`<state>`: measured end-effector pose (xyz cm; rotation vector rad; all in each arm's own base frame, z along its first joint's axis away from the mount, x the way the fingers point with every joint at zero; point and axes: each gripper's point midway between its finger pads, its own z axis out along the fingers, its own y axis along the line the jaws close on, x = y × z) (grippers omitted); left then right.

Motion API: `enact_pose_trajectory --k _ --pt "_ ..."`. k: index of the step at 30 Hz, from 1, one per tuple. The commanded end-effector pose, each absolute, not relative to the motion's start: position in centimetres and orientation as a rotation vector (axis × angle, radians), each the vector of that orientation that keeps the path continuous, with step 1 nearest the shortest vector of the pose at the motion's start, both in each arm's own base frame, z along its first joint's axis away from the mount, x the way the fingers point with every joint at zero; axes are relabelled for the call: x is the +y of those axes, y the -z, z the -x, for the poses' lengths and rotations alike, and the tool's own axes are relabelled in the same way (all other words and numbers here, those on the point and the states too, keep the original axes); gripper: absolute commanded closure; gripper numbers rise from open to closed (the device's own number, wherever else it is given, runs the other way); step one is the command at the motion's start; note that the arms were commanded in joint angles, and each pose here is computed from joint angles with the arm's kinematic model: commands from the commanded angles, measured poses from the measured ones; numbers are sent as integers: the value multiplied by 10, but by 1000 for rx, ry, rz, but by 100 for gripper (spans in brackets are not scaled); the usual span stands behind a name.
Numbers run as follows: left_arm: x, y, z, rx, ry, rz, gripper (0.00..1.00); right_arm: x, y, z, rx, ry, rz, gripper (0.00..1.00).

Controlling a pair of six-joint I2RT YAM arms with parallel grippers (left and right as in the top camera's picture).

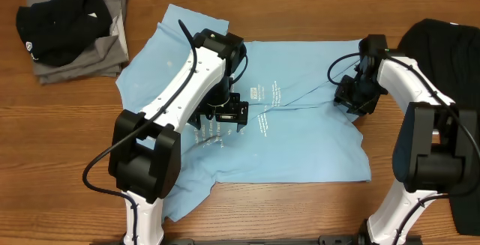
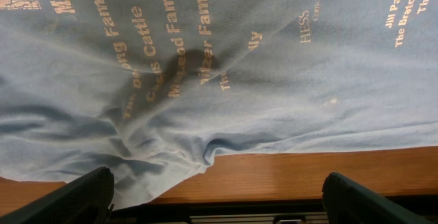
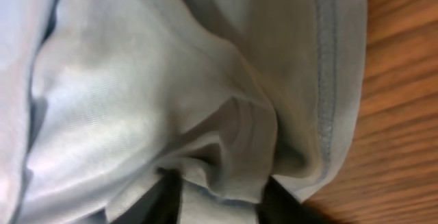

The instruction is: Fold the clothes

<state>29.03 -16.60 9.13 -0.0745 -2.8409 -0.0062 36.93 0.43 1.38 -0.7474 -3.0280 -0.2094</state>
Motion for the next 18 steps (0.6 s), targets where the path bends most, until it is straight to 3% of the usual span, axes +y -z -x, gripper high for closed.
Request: enact_pose_trajectory --k 1,6,7,9,18 --pt "-166 -90 -288 -2830 8 74 0 2 -12 -369 -3027 194 761 75" --pt "-166 -90 -288 -2830 9 74 0 -2 -12 -370 -3040 156 764 81" --pt "-166 -90 -288 -2830 9 74 0 -4 -12 -370 -3045 138 767 90" --pt "-166 -90 -288 -2830 8 74 0 -9 -12 -370 -3046 103 778 96" --pt "-162 -89 -289 -2838 38 79 0 -40 -37 -368 -3002 -39 872 96"
